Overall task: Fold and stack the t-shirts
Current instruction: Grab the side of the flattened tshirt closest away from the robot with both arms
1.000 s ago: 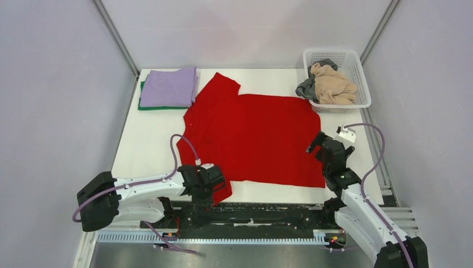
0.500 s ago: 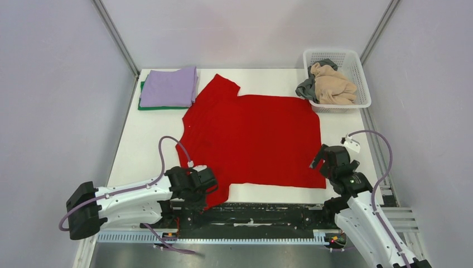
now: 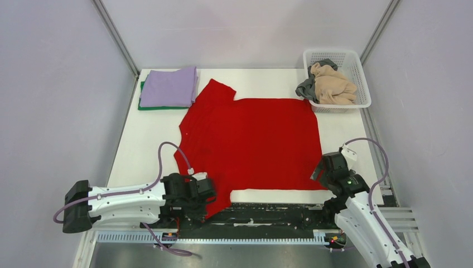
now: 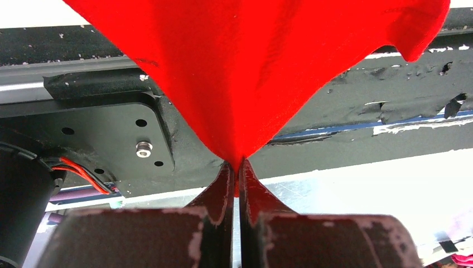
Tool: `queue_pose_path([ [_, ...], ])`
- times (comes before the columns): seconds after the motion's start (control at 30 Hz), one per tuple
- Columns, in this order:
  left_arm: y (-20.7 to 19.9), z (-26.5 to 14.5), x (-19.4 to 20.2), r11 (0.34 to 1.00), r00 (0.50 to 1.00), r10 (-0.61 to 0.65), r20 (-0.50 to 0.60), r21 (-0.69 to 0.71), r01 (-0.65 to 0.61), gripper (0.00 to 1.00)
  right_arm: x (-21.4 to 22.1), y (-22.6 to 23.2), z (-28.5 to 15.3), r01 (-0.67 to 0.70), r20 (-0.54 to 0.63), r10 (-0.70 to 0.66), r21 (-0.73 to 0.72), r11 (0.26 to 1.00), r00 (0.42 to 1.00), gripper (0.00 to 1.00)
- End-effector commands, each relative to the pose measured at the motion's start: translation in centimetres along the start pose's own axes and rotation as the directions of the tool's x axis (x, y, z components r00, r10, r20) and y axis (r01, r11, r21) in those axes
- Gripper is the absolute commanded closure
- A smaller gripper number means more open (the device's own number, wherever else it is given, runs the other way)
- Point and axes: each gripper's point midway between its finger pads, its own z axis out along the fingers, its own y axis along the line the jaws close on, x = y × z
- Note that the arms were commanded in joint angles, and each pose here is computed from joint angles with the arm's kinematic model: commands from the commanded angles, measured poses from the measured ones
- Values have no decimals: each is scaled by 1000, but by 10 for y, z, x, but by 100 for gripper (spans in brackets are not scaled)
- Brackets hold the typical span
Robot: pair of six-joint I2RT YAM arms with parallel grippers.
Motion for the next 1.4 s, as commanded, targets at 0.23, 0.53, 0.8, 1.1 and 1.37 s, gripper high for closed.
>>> queue_pose_path([
  [0.23,-4,-5,-4,998,998,-54,32,33,53,98,11,3,4,-66,-26,65,-17,998,998,29],
  [0.53,-7,-11,-9,992,994,-88,70,94,81,98,22,6,11,-60,-81,58,-15,998,995,38],
  [0.8,-15,-17,-16,985,990,-101,102,153,84,98,27,9,17,-66,-97,63,-25,998,993,54],
  [1.1,-48,-30,-32,960,981,-76,176,278,25,98,4,28,10,-38,-58,33,-84,996,998,100],
  [1.37,-79,-61,-98,947,920,-22,390,302,-105,98,-36,53,2,26,11,-25,-133,991,1000,100],
])
